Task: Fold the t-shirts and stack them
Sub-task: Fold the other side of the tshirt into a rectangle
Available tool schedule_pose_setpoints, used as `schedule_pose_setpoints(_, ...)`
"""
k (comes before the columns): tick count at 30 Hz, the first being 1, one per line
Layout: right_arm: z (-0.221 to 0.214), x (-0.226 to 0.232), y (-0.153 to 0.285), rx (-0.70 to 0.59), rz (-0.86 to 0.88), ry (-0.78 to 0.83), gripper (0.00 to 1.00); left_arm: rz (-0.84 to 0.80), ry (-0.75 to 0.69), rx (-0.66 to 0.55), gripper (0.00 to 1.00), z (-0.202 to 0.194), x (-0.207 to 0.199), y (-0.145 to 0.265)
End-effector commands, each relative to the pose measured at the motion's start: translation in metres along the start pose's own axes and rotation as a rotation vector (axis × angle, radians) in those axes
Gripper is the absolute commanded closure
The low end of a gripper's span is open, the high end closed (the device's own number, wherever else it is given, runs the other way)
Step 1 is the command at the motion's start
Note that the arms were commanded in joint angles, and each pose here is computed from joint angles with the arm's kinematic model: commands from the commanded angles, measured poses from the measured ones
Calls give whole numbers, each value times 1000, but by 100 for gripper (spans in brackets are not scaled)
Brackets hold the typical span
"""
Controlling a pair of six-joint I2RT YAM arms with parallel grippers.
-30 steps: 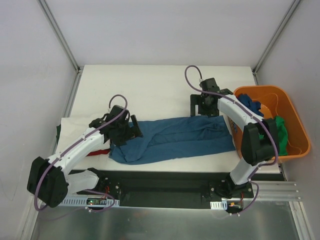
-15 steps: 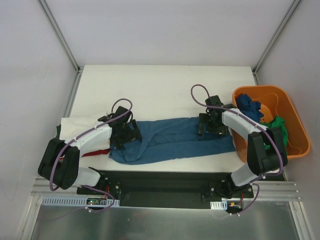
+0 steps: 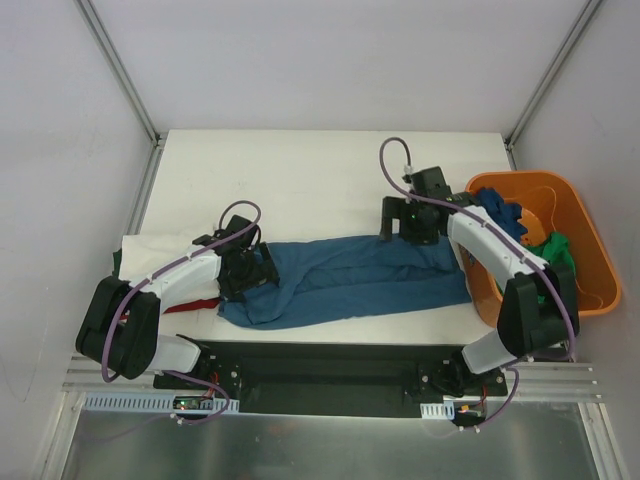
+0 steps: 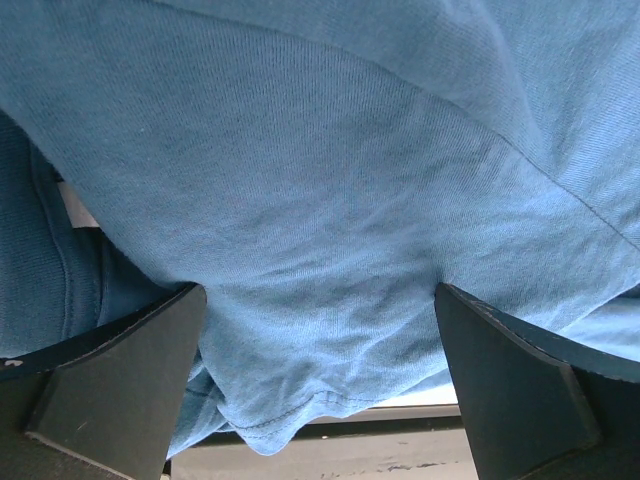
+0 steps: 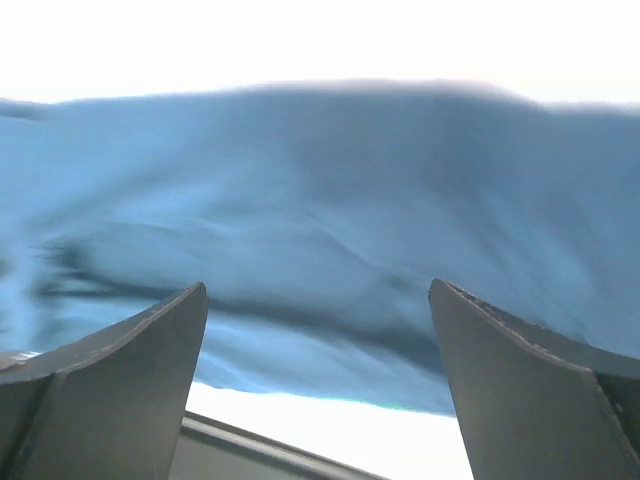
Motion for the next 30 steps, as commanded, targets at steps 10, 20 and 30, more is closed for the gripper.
schedule_pose_setpoints(10, -19, 148, -74, 296, 480, 129, 4, 55, 7, 33, 1, -14, 18, -7)
schedule_pose_setpoints(20, -54, 110, -53, 264, 420, 131, 4, 78, 8, -4, 1, -13, 25, -4)
schedule_pose_setpoints(30, -49, 73, -29, 143, 243, 149, 4, 75, 10, -26, 1, -16, 28, 3)
Point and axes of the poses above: each gripper's point midway between its finger pads, its own y axis back along the fingers, its own x axis along the line the jaws close on, z = x × y, the point moved 1 cm from there along y, back along the fingers, and after that the axes turned 11 degrees about -y, right-handed, at the moved point
